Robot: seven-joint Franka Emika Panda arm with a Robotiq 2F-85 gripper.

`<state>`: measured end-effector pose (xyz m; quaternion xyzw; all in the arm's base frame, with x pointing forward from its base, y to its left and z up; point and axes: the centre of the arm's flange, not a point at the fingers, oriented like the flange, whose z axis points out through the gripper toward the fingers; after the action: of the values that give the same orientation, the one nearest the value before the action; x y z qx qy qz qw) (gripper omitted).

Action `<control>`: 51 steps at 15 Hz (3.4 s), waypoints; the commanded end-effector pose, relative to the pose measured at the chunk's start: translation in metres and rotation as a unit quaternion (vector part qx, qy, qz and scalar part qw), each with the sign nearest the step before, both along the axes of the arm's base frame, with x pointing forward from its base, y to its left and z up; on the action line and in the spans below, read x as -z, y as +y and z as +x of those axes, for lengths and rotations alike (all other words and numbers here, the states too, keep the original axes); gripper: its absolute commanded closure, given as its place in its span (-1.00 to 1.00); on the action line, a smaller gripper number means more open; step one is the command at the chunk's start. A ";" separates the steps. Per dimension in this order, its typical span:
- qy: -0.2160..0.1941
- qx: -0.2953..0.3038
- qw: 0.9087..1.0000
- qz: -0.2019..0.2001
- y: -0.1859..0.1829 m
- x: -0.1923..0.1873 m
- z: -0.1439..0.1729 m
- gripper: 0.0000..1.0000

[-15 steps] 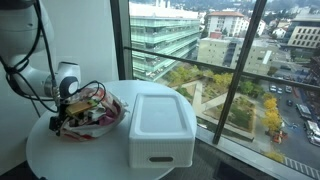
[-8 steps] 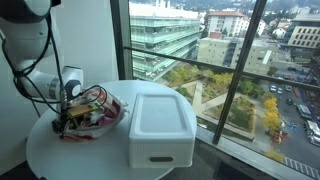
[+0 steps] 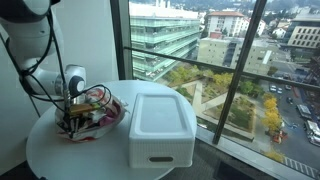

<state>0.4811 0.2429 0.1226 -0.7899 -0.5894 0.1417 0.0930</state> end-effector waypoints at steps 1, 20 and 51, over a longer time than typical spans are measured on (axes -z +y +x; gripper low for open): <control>0.055 0.046 0.995 -0.072 0.001 -0.011 0.009 1.00; -0.070 0.133 0.923 -0.354 0.007 -0.208 0.007 0.99; -0.262 0.171 0.948 -0.060 -0.027 -0.320 -0.038 -1.00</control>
<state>0.4376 0.2459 0.4334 -0.8731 -0.4694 -0.0108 -0.1315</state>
